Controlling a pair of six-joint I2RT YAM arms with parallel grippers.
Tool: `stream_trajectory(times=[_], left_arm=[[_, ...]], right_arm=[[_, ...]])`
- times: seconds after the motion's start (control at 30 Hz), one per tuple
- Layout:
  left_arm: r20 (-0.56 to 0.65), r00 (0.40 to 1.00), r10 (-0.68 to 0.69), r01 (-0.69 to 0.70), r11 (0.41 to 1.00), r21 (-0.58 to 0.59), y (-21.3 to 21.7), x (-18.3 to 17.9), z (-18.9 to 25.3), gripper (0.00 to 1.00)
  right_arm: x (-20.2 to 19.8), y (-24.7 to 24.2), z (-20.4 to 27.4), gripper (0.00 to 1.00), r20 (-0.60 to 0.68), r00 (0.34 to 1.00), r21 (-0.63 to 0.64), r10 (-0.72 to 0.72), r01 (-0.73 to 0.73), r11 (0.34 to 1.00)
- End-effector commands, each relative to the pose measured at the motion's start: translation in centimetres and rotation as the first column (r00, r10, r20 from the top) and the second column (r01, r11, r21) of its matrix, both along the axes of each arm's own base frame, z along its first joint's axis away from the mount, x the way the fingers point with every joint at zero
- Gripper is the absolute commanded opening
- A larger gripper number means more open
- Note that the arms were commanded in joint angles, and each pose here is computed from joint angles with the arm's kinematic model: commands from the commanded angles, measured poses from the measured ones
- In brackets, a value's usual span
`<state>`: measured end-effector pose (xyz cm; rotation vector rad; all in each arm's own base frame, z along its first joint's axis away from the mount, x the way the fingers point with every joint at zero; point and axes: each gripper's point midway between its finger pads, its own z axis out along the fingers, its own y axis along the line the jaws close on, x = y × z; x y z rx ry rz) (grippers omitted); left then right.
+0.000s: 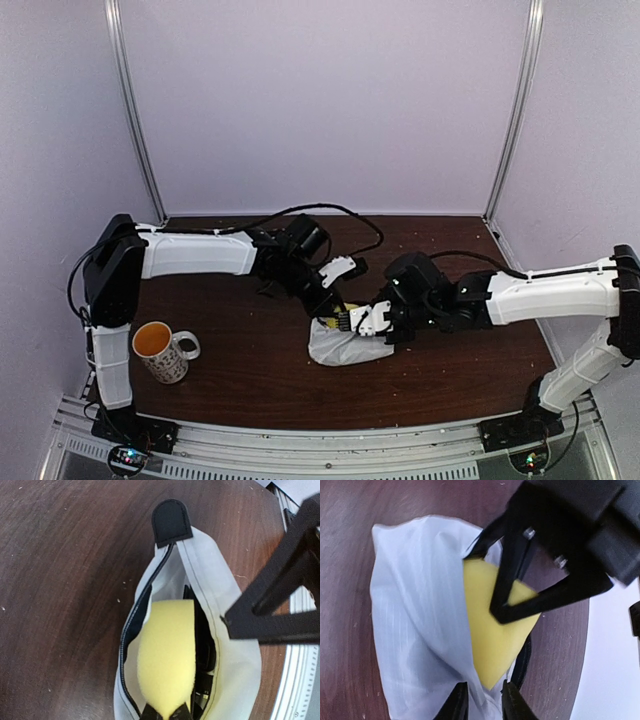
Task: Sort the hair-cutting tools
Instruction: Adjust the sponge in the kit bag.
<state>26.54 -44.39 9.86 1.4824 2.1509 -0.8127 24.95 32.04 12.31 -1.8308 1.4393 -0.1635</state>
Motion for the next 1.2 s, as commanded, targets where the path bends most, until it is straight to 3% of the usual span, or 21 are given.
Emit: stream_trajectory(times=[0.0,0.17,0.37,0.47,0.63,0.83,0.93,1.17], left_arm=[[-0.056,0.998,-0.026,0.021,0.995,-0.097,-0.3,-2.3,3.4,0.00],[-0.027,0.999,-0.048,0.045,0.996,-0.075,0.3,-4.1,3.1,0.00],[0.146,0.984,-0.098,0.105,0.994,-0.037,0.1,-6.4,3.0,0.00],[0.267,0.960,-0.082,0.083,0.996,0.008,-0.2,-7.5,3.2,0.00],[0.403,0.915,0.004,-0.021,0.999,0.037,0.0,-7.3,2.9,0.00],[0.479,0.876,0.063,-0.079,0.997,0.013,-0.1,-7.0,2.9,0.00],[0.446,0.892,0.069,-0.063,0.998,-0.029,-0.4,-7.7,2.9,0.00],[0.360,0.931,0.067,-0.038,0.995,-0.087,-1.1,-9.0,2.7,0.00]], right_arm=[[-2.8,-2.0,1.7,0.28,-0.203,0.979,0.007,0.021,-0.020,1.000],[-6.1,-3.5,4.7,0.37,-0.447,0.892,0.094,0.065,-0.025,0.995],[-4.2,-5.9,7.1,0.39,-0.599,0.801,0.240,0.019,0.157,0.958],[-4.0,-6.0,6.2,0.40,-0.647,0.762,0.234,-0.002,0.201,0.951],[-5.9,-5.1,3.7,0.48,-0.775,0.631,0.210,0.020,0.228,0.951],[-7.0,-5.1,1.8,0.46,-0.844,0.536,0.139,-0.001,0.220,0.966],[-7.9,-5.7,2.5,0.39,-0.844,0.536,0.160,0.036,0.187,0.969],[-10.2,-6.8,2.5,0.30,-0.784,0.611,0.155,0.107,0.026,0.988]])
